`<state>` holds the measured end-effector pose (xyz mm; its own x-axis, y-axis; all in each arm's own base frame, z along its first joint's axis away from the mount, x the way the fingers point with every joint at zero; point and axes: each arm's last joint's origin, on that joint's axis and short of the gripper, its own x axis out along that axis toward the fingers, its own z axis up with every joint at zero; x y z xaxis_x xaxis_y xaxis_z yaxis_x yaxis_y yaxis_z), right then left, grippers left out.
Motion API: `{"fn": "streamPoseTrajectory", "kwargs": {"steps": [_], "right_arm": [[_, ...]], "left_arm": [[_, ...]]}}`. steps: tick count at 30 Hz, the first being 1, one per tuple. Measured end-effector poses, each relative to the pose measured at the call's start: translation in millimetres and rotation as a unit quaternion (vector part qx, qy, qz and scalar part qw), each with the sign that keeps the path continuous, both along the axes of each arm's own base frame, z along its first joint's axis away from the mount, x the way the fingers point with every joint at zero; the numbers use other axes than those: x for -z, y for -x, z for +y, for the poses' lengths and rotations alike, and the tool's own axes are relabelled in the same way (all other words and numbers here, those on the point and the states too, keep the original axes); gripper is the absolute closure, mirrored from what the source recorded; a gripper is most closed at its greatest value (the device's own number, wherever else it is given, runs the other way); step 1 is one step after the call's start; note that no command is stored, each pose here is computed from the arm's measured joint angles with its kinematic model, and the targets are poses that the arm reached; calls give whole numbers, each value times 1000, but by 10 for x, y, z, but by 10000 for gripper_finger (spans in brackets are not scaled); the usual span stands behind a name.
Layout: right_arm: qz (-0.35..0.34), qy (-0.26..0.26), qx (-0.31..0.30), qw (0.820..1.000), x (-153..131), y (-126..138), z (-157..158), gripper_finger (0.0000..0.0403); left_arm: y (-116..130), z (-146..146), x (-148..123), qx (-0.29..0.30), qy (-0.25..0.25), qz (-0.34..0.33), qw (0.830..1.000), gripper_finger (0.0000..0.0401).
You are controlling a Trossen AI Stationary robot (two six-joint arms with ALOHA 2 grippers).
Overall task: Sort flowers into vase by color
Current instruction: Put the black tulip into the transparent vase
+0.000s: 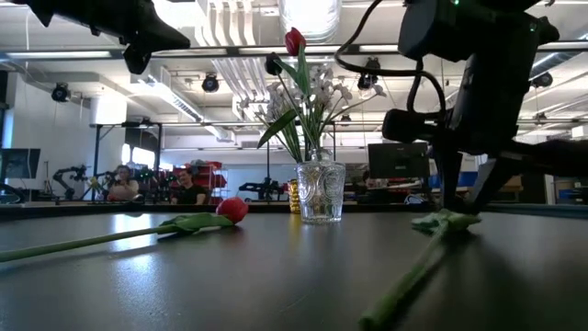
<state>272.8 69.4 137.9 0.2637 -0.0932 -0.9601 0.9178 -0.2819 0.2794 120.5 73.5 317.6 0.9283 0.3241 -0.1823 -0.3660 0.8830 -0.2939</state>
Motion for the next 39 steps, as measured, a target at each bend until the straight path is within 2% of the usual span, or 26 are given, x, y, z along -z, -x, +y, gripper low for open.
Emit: {"fn": "streamPoseTrajectory", "kwargs": {"steps": [6,10,14,17,21,27,31,35,39], "right_arm": [[-22,61,-35,997,-88,-78,-13,385],[-51,130,-55,989,-277,-208,-29,388],[-79,222,-81,969,-596,-377,-54,388],[-77,298,-105,946,-912,-485,-70,389],[-66,404,-139,902,-1397,-595,-86,389],[-14,552,-167,817,-2100,-648,-146,390],[31,607,-176,774,-2424,-641,-199,390],[61,636,-163,752,-2604,-623,-245,390],[60,642,-147,750,-2654,-627,-272,390]], "left_arm": [[7,-2,-3,-6,-1,-1,1000,401],[21,-11,-12,-8,3,-6,1000,401],[40,-24,-24,-8,1,-10,1000,401],[52,-32,-32,-8,-1,-13,1000,401],[69,-44,-43,-8,-3,-17,1000,401],[100,-65,-61,-9,-4,-25,1000,401],[116,-76,-70,-9,-6,-29,1000,401],[121,-79,-72,-9,-7,-29,1000,401],[121,-79,-72,-9,-7,-29,1000,401]]}}
